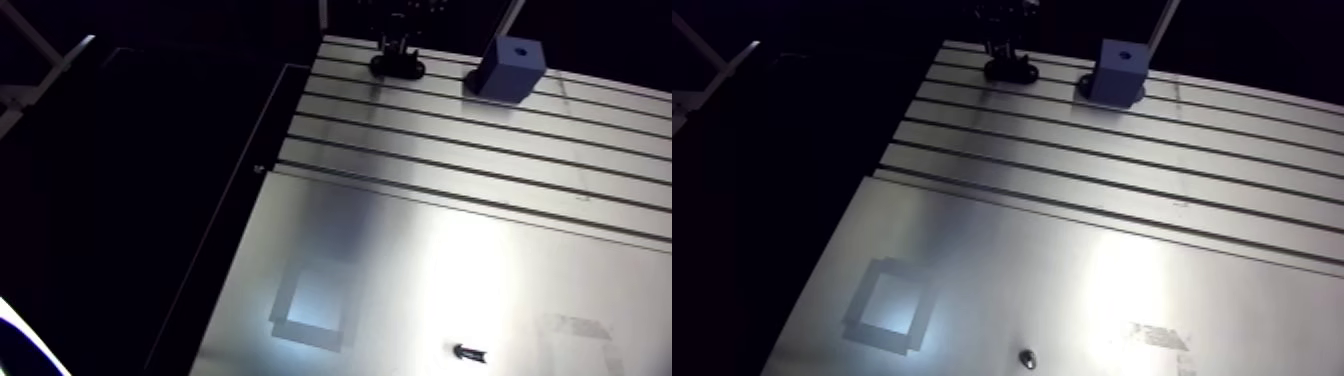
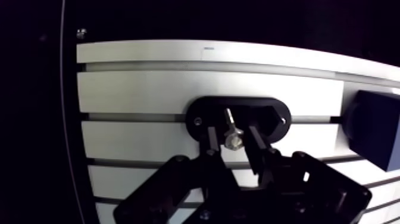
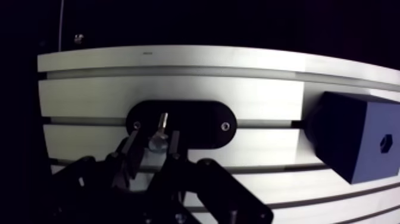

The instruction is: Pick up the M10 bolt and insert it into the hex recess until seated.

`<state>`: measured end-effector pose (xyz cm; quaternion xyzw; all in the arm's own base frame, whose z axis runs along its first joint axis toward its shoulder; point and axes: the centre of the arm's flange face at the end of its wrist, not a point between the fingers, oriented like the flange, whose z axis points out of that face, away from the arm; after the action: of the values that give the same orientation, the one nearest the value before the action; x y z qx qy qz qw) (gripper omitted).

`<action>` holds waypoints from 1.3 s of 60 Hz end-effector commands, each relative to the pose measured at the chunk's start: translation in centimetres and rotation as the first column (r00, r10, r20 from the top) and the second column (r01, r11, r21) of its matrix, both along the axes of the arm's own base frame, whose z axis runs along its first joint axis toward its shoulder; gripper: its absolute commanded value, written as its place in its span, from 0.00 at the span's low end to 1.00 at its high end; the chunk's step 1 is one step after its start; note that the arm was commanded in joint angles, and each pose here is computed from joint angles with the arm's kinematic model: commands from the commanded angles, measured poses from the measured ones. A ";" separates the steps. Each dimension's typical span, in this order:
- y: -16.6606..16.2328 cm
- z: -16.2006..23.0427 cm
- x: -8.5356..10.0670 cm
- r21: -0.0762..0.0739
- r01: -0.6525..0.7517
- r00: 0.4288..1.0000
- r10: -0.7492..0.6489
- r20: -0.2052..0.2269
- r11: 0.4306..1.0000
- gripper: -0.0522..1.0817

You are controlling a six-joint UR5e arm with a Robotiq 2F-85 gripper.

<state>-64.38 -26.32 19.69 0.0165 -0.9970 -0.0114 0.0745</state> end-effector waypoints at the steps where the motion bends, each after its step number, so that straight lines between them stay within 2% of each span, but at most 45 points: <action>1: 0.0 -0.1 0.0 0.001 -0.001 1.000 0.001 0.002 1.000 0.60; 78: 0.1 0.0 -0.2 0.000 0.001 1.000 -0.001 0.000 1.000 0.64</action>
<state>-64.55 -26.29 19.72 0.0164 -0.9970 -0.0114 0.0745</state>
